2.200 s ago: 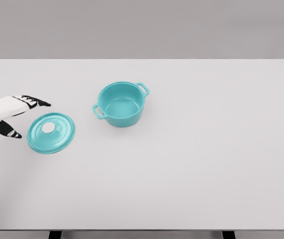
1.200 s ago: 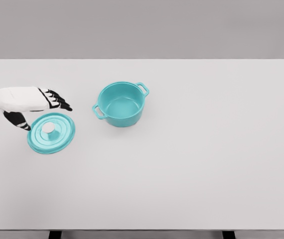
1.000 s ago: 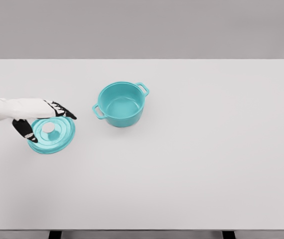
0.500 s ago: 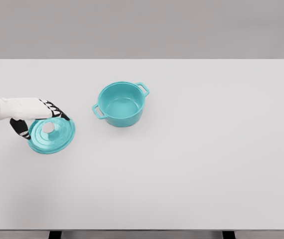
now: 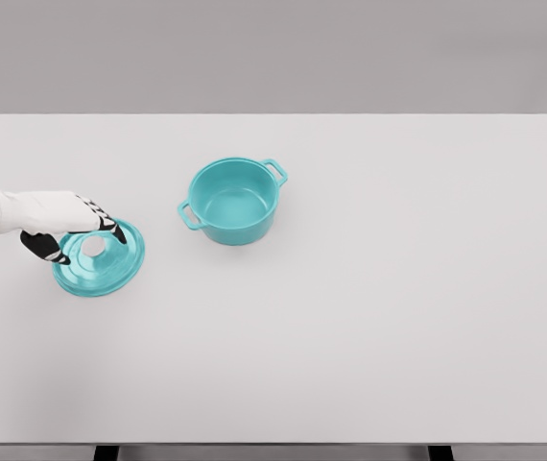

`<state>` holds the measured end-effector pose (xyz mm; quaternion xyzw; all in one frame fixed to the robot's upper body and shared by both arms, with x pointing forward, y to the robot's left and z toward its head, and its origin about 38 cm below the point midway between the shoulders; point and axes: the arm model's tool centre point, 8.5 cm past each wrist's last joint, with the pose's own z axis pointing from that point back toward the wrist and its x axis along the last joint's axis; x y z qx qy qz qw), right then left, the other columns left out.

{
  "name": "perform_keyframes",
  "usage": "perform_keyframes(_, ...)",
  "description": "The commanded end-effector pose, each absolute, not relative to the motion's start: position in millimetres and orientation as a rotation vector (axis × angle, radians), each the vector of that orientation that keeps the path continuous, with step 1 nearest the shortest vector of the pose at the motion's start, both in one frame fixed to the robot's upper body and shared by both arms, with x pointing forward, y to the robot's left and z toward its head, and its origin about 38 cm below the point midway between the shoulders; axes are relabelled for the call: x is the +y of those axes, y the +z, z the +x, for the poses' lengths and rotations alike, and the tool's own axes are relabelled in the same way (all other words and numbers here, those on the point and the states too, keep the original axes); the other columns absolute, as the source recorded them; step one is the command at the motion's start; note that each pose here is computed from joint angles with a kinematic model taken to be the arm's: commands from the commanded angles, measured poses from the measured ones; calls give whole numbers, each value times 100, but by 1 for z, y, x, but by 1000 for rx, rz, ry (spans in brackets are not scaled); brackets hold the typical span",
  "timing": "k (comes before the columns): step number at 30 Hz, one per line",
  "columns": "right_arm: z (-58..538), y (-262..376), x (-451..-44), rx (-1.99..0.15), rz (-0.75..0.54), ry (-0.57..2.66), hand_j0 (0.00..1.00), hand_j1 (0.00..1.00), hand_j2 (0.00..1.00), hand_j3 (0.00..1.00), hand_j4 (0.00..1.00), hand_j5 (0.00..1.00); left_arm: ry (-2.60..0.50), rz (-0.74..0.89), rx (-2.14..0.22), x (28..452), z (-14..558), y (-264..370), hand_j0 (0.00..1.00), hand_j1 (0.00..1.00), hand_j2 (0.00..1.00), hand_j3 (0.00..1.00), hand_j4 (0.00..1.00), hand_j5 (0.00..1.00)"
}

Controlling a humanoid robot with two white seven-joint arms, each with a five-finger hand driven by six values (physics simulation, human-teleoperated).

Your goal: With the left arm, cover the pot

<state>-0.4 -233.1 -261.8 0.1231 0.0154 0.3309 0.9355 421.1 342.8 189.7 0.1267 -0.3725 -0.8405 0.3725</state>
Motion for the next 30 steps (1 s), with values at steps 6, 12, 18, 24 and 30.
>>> perform_keyframes(6, 0, -262, -233, 32, 252, 677, 100, 100, 100, 100, 100, 100, -2150, 320, -955, 342, 421, 188, 80, 80, 80, 80, 80, 80)
perform_keyframes(12, 0, -262, -233, 32, 252, 677, 100, 100, 100, 100, 100, 100, -2151, 317, -954, 342, 420, 187, 80, 80, 80, 80, 80, 80)
perform_keyframes(18, 0, -262, -233, 32, 252, 677, 100, 100, 100, 100, 100, 100, -2152, 314, -952, 342, 420, 186, 80, 80, 80, 80, 80, 80)
perform_keyframes(24, 0, -262, -233, 32, 252, 677, 100, 100, 100, 100, 100, 100, -2155, 310, -948, 341, 419, 184, 73, 73, 73, 73, 73, 73)
perform_keyframes(30, 0, -262, -233, 32, 252, 677, 100, 100, 100, 100, 100, 100, -2156, 306, -945, 341, 418, 182, 73, 73, 73, 73, 73, 73)
